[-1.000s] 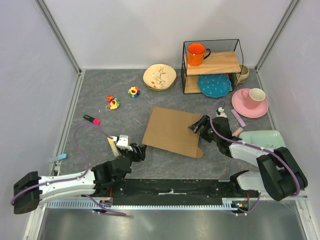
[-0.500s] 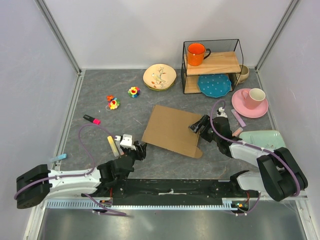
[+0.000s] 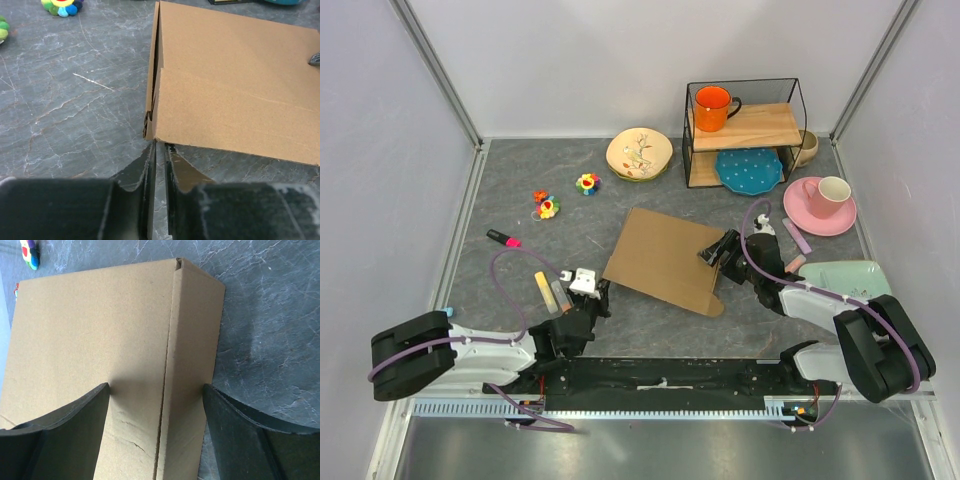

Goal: Fold the paper box

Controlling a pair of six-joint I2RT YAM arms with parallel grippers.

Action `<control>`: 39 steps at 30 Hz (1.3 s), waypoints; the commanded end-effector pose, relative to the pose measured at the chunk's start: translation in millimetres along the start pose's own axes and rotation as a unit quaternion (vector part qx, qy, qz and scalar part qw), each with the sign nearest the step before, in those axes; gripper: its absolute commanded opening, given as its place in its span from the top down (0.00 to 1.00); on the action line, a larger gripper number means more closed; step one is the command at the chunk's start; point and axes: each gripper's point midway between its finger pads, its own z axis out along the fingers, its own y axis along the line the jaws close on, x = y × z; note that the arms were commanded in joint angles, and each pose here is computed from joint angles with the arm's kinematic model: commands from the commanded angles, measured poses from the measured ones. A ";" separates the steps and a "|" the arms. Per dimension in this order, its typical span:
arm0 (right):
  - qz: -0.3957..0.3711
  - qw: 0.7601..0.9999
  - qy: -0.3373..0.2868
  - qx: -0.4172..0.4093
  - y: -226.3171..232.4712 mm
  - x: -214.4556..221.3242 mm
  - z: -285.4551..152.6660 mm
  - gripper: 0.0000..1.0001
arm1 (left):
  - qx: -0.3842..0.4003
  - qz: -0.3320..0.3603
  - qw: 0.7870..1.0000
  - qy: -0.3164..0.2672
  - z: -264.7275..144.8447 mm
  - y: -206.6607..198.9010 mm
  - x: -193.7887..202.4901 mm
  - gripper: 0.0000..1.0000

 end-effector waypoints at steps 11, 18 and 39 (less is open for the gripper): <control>-0.026 0.998 0.041 0.035 -19.4 18.6 -7.8 0.20 | -0.004 -0.022 0.997 -0.071 -4.1 -1.3 -63.4 0.98; -0.047 0.997 0.034 0.045 -20.3 11.6 -12.4 0.20 | -0.030 -0.033 0.998 -0.045 -7.6 3.6 -72.7 0.98; -0.080 0.993 0.054 0.069 -39.7 20.6 -5.1 0.18 | 0.058 -0.145 0.956 0.247 108.2 -42.7 -19.7 0.14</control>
